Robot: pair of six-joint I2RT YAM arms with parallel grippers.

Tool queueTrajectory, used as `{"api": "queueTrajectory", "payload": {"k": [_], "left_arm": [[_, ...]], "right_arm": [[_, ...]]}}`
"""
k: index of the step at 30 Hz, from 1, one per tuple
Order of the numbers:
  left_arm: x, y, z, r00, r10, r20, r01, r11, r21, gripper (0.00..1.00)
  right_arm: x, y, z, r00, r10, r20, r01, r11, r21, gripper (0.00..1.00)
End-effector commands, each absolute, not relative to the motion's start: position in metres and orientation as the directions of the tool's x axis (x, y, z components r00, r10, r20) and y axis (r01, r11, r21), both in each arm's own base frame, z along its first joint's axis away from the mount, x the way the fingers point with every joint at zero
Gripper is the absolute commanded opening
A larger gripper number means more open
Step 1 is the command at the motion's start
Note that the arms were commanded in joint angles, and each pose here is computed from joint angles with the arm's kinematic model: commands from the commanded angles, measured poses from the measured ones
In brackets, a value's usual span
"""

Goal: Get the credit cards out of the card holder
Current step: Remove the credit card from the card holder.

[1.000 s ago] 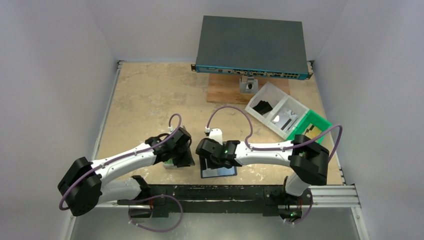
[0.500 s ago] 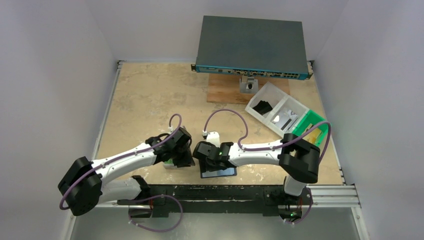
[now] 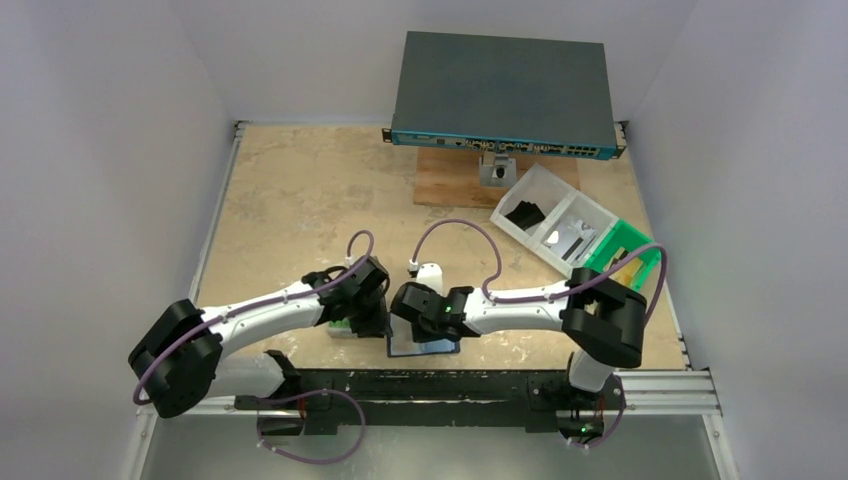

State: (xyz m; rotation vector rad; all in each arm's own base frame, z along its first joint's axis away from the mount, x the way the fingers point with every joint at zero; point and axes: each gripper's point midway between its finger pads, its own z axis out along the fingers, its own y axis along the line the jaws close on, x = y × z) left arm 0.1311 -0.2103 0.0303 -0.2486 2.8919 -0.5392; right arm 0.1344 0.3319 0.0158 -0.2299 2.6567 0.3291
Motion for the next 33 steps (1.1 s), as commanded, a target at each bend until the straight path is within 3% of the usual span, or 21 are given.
{"api": "queueTrajectory", "payload": {"k": [1,11,22,33], "left_arm": [[0.137,-0.233,0.044,-0.975,-0.136,-0.178,-0.049,0.904,-0.426,0.24],[0.145,-0.239,0.039,-0.977,-0.095,-0.191,-0.018,0.928,-0.372,0.16],[0.151,-0.247,0.024,-0.983,-0.074,-0.165,-0.015,0.942,-0.334,0.06],[0.150,-0.259,0.028,-0.986,-0.032,-0.166,0.028,0.937,-0.348,0.04]], "right_arm": [[0.119,0.324,-0.008,-0.914,-0.112,-0.390,-0.212,0.952,0.221,0.07],[0.127,0.321,0.001,-0.916,-0.045,-0.399,-0.221,0.886,0.408,0.01],[0.134,0.335,0.063,-0.899,0.079,-0.431,-0.267,0.681,0.682,0.16],[0.135,0.342,0.078,-0.896,0.074,-0.438,-0.289,0.651,0.702,0.25]]}}
